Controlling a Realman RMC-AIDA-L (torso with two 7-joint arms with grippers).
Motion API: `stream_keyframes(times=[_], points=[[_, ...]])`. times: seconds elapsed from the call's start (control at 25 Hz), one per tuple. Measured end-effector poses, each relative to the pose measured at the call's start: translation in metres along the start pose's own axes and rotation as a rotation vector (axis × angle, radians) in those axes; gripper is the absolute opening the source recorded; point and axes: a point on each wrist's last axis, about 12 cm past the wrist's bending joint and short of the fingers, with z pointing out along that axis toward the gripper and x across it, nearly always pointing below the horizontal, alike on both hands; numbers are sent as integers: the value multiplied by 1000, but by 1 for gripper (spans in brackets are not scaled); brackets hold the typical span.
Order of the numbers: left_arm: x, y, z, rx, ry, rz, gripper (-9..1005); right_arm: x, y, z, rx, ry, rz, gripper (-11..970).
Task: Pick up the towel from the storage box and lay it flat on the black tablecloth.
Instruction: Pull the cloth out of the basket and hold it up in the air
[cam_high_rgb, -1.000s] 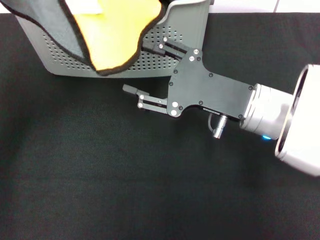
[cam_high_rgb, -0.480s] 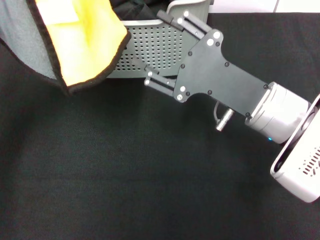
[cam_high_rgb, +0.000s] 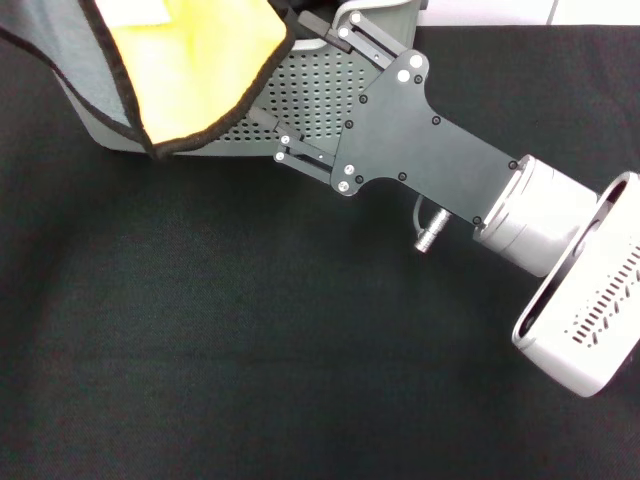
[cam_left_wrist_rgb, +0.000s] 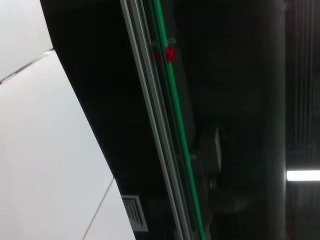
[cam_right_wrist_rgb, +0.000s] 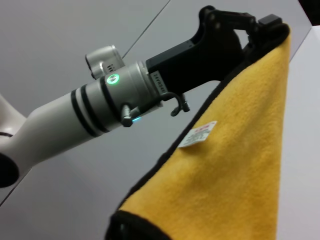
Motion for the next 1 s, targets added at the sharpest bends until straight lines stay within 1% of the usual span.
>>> stream_keyframes(times=[0.2,0.32,0.6,0.84,1.0], points=[[0,1,1,-2,-13,-3,21,3,-1,-2,23,20,-28,726],[3,1,3,7,-11,-18,21,4,-1,-2,20,26,-43,726],[9,0,7,23,-18,-44,22,5,-3,9,12,22,-63,725],[11,0,9,21,-25,-53,22,4,-1,18,14,15,-104,724],[12,0,10,28,-32,-59,22,5,0,20,9,16,-112,723]])
